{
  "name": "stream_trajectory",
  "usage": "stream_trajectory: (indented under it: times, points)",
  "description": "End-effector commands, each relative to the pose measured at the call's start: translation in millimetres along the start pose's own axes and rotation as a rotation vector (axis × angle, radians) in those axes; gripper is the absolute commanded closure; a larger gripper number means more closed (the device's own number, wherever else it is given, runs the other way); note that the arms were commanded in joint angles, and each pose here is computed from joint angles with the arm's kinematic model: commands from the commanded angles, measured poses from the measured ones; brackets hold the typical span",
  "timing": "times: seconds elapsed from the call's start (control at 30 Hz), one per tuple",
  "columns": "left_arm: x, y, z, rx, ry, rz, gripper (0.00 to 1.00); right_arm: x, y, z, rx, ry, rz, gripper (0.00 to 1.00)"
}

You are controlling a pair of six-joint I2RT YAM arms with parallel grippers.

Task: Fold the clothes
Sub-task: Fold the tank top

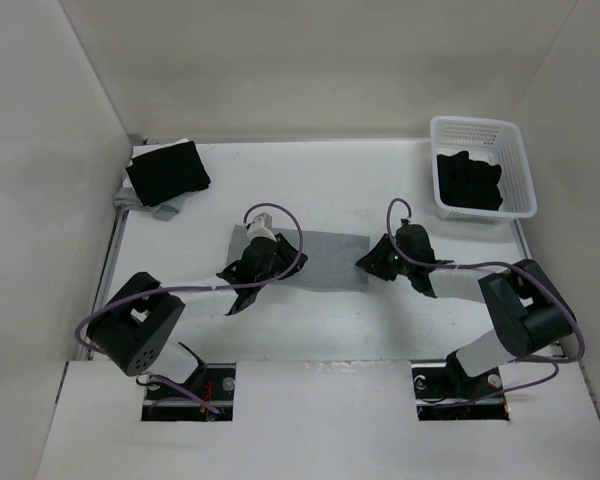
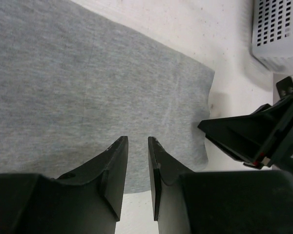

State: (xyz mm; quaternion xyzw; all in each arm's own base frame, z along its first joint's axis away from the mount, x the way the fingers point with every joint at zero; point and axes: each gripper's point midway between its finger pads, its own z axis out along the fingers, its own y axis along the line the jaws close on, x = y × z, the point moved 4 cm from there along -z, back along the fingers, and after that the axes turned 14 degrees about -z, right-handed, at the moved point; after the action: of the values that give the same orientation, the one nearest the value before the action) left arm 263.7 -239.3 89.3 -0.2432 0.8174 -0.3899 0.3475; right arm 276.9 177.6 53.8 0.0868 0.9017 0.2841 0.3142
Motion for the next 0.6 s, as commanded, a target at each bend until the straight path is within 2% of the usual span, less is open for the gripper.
stream_trajectory:
  times: [0.0,0.1,0.17,0.27,0.4,0.57]
  points:
    - [-10,-32,0,0.1,-0.025,0.012,0.78,26,-18,5,0.078,0.082,0.037,0.69]
    - [-14,-38,-5,0.123,-0.036,0.016,0.78,20,-18,5,0.094,0.043,0.061,0.88]
    - [-16,-40,-7,0.131,-0.042,0.019,0.78,13,-18,1,0.104,-0.006,0.069,0.96]
    - [-18,-41,-11,0.141,-0.049,0.016,0.78,3,-15,-18,0.108,-0.088,0.061,1.0]
    - [-20,-47,-17,0.161,-0.053,0.017,0.78,-4,-9,-57,0.106,-0.148,0.017,1.0]
    - [-34,-56,-33,0.192,-0.087,-0.008,0.78,-20,34,-104,0.066,-0.209,-0.078,1.0]
